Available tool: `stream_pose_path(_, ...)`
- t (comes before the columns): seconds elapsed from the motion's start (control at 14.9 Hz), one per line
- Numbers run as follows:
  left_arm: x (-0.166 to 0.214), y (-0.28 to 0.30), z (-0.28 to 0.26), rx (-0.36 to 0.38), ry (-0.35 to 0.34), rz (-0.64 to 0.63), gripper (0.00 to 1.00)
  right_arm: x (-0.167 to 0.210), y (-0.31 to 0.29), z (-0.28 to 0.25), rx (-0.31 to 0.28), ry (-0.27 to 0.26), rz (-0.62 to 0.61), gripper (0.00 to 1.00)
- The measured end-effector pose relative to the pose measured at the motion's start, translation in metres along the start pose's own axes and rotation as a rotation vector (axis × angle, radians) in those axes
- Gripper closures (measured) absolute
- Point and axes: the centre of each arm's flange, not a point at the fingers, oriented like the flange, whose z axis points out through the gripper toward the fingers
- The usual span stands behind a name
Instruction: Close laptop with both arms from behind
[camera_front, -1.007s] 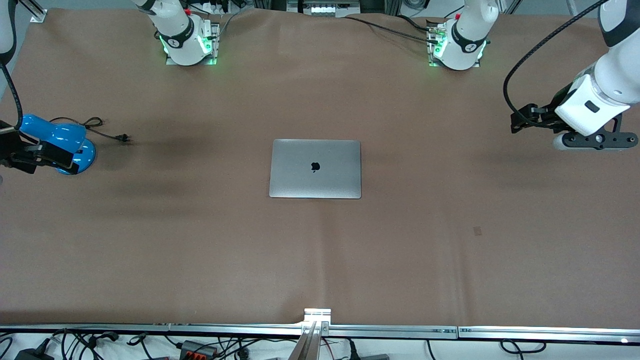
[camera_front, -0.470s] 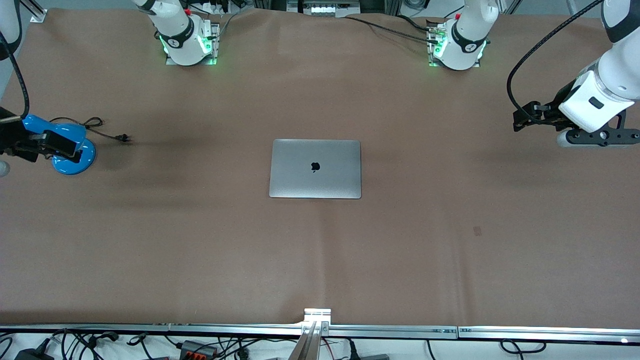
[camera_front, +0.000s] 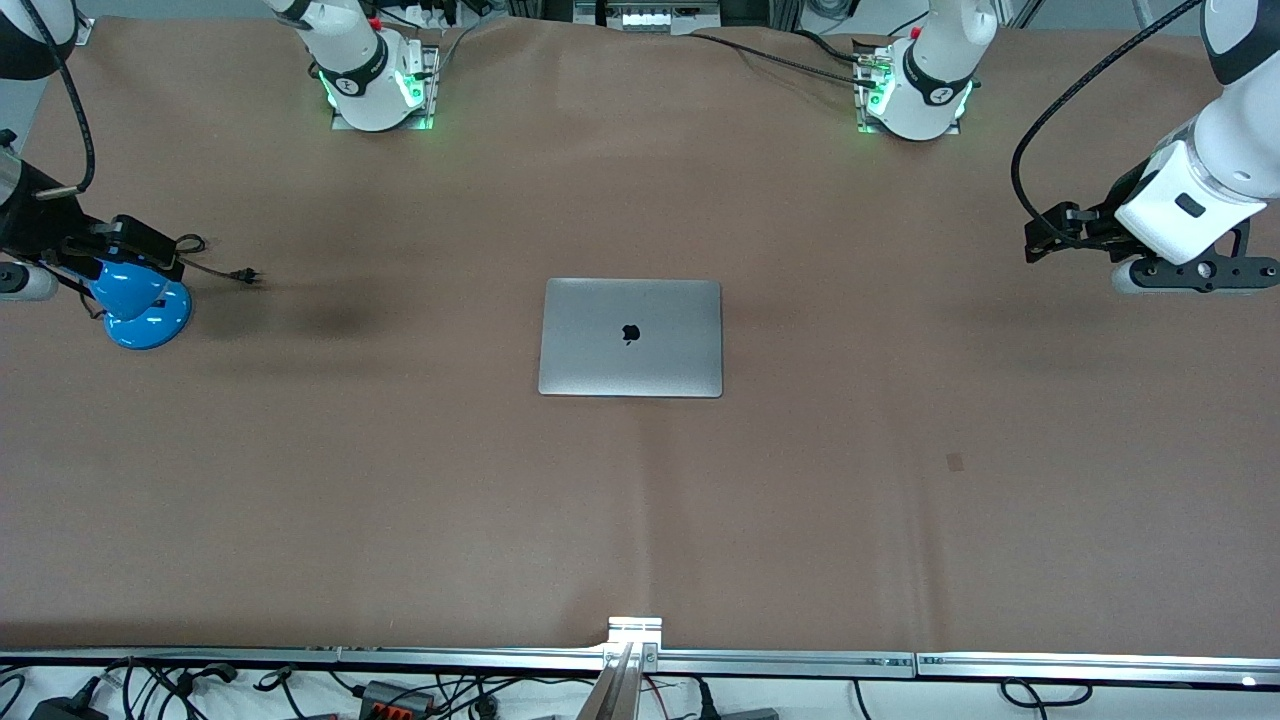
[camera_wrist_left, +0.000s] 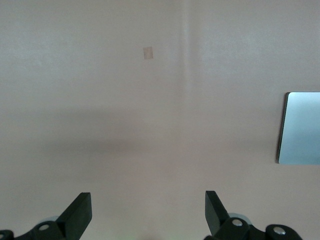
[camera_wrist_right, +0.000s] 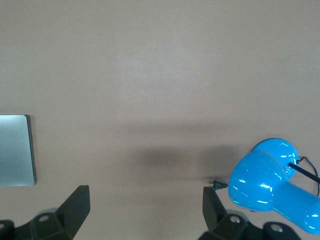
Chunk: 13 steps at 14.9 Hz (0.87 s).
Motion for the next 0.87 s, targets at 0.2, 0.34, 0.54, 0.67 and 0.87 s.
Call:
stream_pose_path(0.2, 0.000, 0.000, 0.000, 0.000, 0.000, 0.000, 0.00, -0.007, 0.000, -0.003, -0.002, 0.014, -0.001, 0.00)
stream_pose_path(0.34, 0.000, 0.000, 0.000, 0.000, 0.000, 0.000, 0.00, -0.017, 0.001, -0.008, -0.003, 0.019, 0.000, 0.00)
stream_pose_path(0.54, 0.000, 0.000, 0.000, 0.000, 0.000, 0.000, 0.00, -0.029, 0.005, -0.016, -0.002, 0.014, 0.007, 0.00)
stream_pose_path(0.67, 0.000, 0.000, 0.000, 0.000, 0.000, 0.000, 0.00, -0.031, 0.006, -0.018, -0.002, 0.014, 0.009, 0.00)
stream_pose_path(0.87, 0.000, 0.000, 0.000, 0.000, 0.000, 0.000, 0.00, -0.031, 0.006, -0.017, -0.002, 0.012, 0.009, 0.00)
